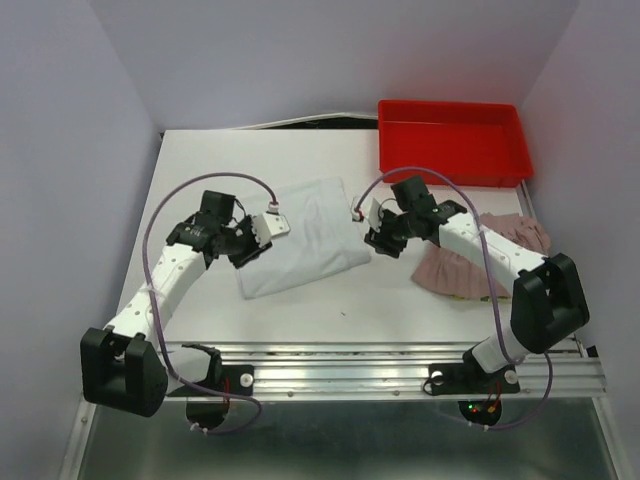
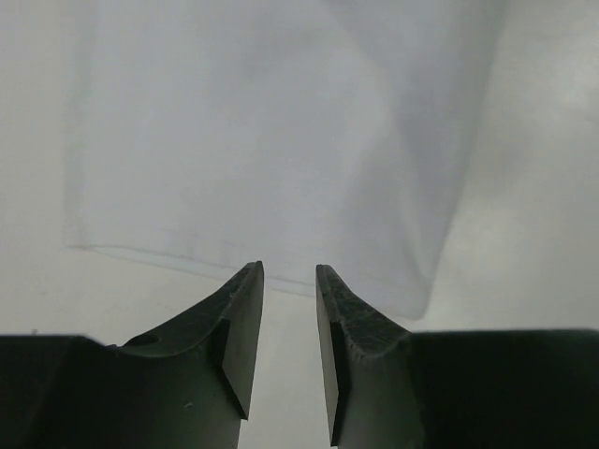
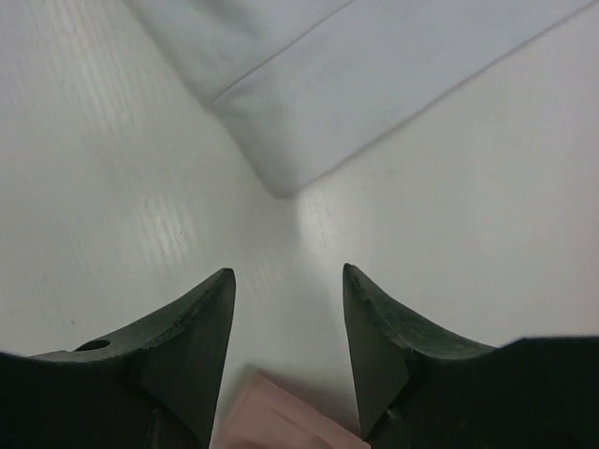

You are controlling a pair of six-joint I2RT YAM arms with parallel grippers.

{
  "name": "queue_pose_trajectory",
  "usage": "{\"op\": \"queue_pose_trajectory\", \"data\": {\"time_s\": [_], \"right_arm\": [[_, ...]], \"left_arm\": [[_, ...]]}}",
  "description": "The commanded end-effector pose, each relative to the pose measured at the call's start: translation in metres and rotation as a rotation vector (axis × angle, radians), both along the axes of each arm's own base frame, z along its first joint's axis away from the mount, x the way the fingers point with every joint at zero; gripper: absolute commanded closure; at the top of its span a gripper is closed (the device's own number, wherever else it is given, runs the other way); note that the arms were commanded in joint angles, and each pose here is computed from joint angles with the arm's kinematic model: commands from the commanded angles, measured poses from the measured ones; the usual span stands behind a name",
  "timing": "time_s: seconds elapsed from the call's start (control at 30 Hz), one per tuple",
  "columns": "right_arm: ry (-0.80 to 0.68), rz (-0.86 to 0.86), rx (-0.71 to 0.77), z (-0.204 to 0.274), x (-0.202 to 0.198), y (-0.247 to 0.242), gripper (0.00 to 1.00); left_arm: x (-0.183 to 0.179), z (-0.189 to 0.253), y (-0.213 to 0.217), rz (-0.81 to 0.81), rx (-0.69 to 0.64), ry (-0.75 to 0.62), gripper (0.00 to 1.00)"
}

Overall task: Fold and stack the skirts
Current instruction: Flatten the skirt out, then fold the skirt

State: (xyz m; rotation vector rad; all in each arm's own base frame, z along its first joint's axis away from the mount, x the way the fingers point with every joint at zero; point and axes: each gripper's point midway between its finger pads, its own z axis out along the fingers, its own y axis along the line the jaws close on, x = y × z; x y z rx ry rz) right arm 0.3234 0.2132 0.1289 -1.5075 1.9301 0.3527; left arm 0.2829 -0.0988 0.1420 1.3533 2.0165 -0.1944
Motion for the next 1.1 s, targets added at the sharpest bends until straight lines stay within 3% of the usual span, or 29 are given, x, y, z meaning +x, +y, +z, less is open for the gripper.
{"op": "queue_pose_trajectory", "data": {"time_s": [0.0,0.27,0.47,0.7,0.97,1.07], "right_arm": [[-0.195,0.162,0.022,-0.022,-0.008,0.013,0.45],[-0.336,0.243,0.081,-0.042,-0.014,0.032,0.43],[-0.34,0.3,0.075,-0.06,-0.023,0.038,0.44],[-0.308,0.383,0.049,-0.08,-0.033,0.042,0.56],[-0.239,0.455,-0.015,-0.111,-0.038,0.039,0.58],[-0.221,0.436,-0.029,-0.115,-0.031,0.04,0.72]], "left_arm": [[-0.058,-0.044,-0.006,-0.088,0.06,0.175,0.6],[-0.064,-0.054,-0.013,-0.071,0.039,0.217,0.6],[-0.07,-0.058,-0.012,-0.078,0.049,0.229,0.58],[-0.07,-0.06,-0.008,-0.073,0.07,0.214,0.56],[-0.077,-0.072,-0.011,-0.122,0.118,0.242,0.52],[-0.08,-0.08,-0.013,-0.136,0.148,0.241,0.51]]}}
